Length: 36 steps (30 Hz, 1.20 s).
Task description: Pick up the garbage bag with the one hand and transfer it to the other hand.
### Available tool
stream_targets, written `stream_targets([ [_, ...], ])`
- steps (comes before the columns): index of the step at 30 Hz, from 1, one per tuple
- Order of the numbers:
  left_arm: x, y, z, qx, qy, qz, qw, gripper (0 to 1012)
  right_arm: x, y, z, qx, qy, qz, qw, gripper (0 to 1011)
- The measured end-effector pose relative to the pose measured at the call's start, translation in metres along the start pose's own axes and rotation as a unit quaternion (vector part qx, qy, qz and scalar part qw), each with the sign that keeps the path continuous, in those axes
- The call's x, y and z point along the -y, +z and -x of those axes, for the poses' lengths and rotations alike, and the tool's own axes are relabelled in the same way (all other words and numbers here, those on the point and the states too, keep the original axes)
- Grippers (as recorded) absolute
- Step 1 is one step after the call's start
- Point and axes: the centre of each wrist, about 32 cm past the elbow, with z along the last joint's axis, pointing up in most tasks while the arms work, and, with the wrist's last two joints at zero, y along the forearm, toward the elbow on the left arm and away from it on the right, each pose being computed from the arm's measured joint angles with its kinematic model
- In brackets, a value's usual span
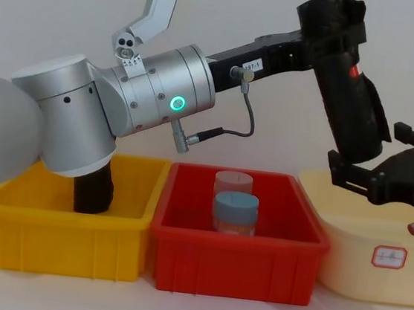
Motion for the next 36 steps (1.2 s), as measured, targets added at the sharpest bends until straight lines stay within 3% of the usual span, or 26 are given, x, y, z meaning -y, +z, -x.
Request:
stream_targets([
  [14, -0.0025, -0.0013, -0.0003, 0.002, 0.010, 0.001, 1.0000, 503, -0.0016, -0.0006, -0.0003, 0.016, 0.017, -0.011, 0.9997, 1000],
  [36, -0.0050, -0.0009, -0.0005, -0.011, 0.016, -0.009, 0.9998, 503, -0.0058, -0.0006, 0.0028, 0.028, 0.021, -0.020, 0.9992, 1000],
])
